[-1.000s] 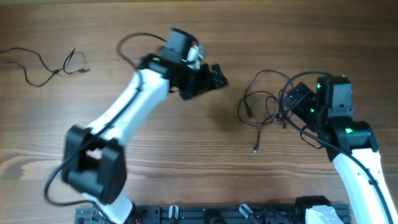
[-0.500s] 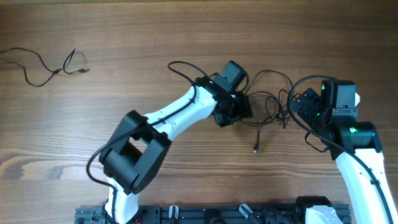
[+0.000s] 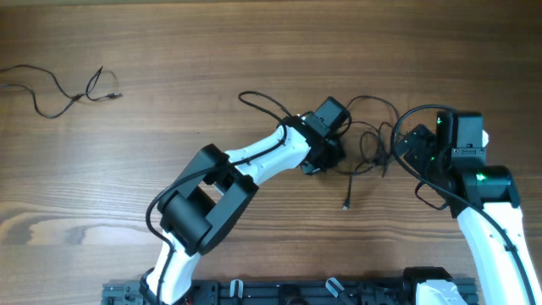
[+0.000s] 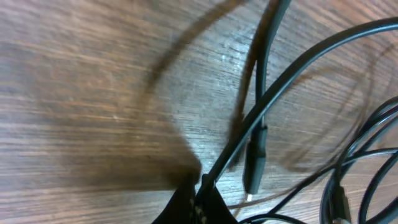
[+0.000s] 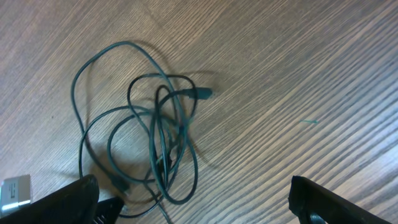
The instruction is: Untangle cables
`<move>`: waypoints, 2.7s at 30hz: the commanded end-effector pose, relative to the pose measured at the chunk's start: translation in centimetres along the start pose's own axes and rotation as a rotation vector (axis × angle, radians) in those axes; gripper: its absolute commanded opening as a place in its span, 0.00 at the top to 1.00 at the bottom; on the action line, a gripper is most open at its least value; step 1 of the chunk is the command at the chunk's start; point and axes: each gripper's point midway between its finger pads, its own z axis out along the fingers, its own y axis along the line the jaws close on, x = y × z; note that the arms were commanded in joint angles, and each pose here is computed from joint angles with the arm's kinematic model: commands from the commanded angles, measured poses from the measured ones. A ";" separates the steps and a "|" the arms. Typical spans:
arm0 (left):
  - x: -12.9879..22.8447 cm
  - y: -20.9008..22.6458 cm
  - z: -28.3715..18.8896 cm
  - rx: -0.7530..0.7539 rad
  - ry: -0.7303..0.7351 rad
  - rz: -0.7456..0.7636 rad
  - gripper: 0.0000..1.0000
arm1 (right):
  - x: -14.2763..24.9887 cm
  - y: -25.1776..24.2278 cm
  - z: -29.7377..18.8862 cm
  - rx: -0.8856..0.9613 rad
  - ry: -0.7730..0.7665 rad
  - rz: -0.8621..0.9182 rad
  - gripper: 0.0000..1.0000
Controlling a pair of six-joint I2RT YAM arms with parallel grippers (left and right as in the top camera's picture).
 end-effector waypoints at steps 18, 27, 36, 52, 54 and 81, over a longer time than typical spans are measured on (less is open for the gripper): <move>-9.9 1.6 -28.4 0.124 -0.563 0.374 0.96 | 10.5 11.3 7.9 -0.376 0.441 -0.401 0.00; -9.6 1.9 -28.5 0.118 -0.554 0.371 0.96 | 5.7 10.2 11.9 -0.159 0.193 -0.149 0.05; -11.6 4.0 -30.8 0.051 -0.656 0.310 0.96 | 7.4 11.0 15.5 -0.211 0.279 -0.132 0.96; -12.0 33.4 -57.7 -0.039 -1.320 -0.469 0.96 | -9.2 -8.0 9.6 -0.246 0.070 0.202 0.95; -11.9 33.8 -57.9 -0.008 -1.317 -0.471 0.96 | -8.9 -6.8 9.3 -0.307 0.082 0.157 0.95; -10.2 2.5 -17.6 0.361 -0.057 0.142 0.40 | -2.6 4.5 9.3 -0.420 0.207 -0.144 0.00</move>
